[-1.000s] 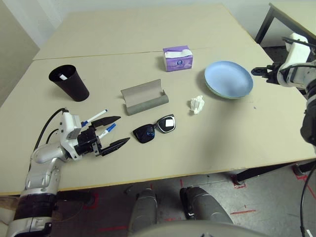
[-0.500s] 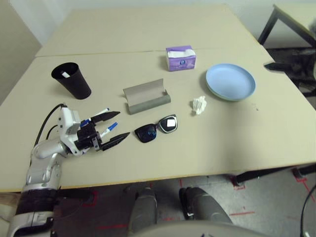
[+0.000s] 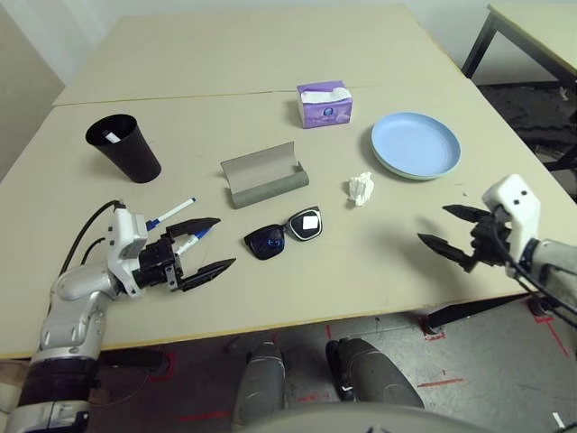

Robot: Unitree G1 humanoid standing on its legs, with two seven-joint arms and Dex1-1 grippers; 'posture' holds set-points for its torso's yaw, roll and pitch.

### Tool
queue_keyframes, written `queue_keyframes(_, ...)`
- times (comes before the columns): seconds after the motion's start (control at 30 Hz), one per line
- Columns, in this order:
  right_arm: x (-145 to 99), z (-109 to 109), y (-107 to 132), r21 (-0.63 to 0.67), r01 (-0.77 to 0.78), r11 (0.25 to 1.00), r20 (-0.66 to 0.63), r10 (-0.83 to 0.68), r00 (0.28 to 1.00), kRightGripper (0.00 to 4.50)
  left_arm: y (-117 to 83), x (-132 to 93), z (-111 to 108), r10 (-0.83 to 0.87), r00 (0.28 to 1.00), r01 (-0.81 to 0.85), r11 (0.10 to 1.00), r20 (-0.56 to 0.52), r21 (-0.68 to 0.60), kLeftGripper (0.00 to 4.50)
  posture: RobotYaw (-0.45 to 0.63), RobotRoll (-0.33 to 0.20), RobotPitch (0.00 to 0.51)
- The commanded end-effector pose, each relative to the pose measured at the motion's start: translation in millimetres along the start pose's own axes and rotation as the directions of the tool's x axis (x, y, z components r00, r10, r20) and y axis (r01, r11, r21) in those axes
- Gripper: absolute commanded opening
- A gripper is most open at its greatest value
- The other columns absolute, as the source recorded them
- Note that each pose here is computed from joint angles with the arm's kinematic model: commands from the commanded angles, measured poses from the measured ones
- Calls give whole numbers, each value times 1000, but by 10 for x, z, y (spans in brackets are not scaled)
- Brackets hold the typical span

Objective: Organize and tidy the items on the table.

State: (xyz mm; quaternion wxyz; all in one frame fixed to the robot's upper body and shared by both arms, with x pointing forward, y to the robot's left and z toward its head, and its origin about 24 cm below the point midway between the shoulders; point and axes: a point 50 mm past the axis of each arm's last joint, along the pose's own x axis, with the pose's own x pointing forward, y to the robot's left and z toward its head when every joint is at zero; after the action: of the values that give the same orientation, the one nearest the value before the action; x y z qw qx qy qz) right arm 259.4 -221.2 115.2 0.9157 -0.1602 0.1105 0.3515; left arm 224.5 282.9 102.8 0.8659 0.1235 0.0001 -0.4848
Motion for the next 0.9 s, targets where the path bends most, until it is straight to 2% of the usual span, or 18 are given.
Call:
queue_keyframes(0.03,185,19,-22,2,20,1000,26,-20,999,4460,11,6,-11,4,1000,-4,1000,-10,0,4500,-33,0,149)
queue_keyframes(0.2,484,128,-20,24,19,1000,80,-21,997,4460,17,25,-10,13,1000,-13,1000,0,-3,4500,-24,0,144)
queue_keyframes(0.4,727,221,66,27,-28,999,115,24,993,4460,34,33,-18,22,1000,-22,1000,2,-3,4500,-14,0,142)
queue_keyframes(0.6,836,268,211,35,-73,997,127,68,990,4460,53,18,-21,38,999,-38,999,4,-3,4500,-10,0,140)
queue_keyframes(0.9,958,214,197,27,-66,997,90,63,994,4460,25,31,-26,26,1000,-26,1000,0,8,4500,0,0,134)
